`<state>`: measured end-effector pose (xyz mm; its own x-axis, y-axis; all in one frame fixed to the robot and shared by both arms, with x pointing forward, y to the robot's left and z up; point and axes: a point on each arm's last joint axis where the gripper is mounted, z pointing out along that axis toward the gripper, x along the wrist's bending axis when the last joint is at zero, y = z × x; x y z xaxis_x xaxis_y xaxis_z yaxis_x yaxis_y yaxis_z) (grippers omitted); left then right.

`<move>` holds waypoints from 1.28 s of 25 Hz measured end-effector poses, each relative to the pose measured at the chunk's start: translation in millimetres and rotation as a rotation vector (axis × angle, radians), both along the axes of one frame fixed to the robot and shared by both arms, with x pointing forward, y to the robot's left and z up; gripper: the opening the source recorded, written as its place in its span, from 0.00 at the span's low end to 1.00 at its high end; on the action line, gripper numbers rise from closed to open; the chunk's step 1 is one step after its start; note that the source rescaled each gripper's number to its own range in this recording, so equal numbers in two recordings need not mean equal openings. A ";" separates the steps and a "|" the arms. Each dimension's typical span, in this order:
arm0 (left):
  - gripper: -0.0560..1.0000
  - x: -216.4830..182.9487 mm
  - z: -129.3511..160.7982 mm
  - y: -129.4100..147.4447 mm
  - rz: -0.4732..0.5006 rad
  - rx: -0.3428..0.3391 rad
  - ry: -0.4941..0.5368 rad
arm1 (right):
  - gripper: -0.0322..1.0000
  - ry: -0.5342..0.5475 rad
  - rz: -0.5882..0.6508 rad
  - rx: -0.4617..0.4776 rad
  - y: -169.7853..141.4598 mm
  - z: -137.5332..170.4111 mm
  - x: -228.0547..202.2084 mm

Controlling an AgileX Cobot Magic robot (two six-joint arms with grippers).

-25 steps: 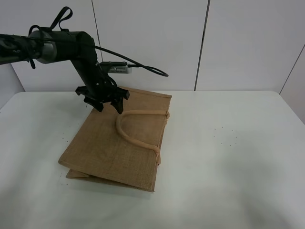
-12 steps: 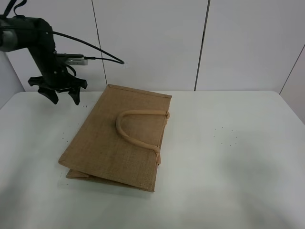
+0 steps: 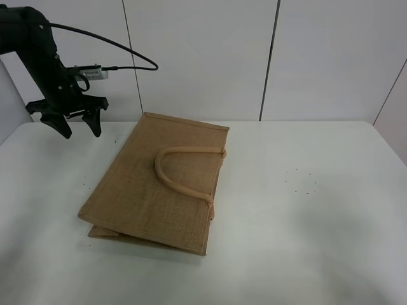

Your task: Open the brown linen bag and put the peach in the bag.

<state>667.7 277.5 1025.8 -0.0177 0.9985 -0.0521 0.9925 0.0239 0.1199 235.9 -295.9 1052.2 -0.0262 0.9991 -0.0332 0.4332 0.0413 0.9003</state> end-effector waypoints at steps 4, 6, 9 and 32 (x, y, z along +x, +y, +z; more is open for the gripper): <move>0.97 -21.2 20.2 1.5 -0.001 0.004 -0.020 | 1.00 0.000 0.000 0.000 0.0 0.0 0.0; 0.97 -38.0 31.5 2.2 -0.001 0.004 -0.027 | 1.00 0.000 0.000 0.000 0.0 0.0 0.0; 0.97 -69.3 40.9 3.7 -0.001 0.005 -0.014 | 1.00 0.000 0.000 0.000 0.0 0.0 0.0; 0.95 -378.6 7.4 24.5 -0.010 0.066 -0.388 | 1.00 0.000 0.000 0.000 0.0 0.0 0.0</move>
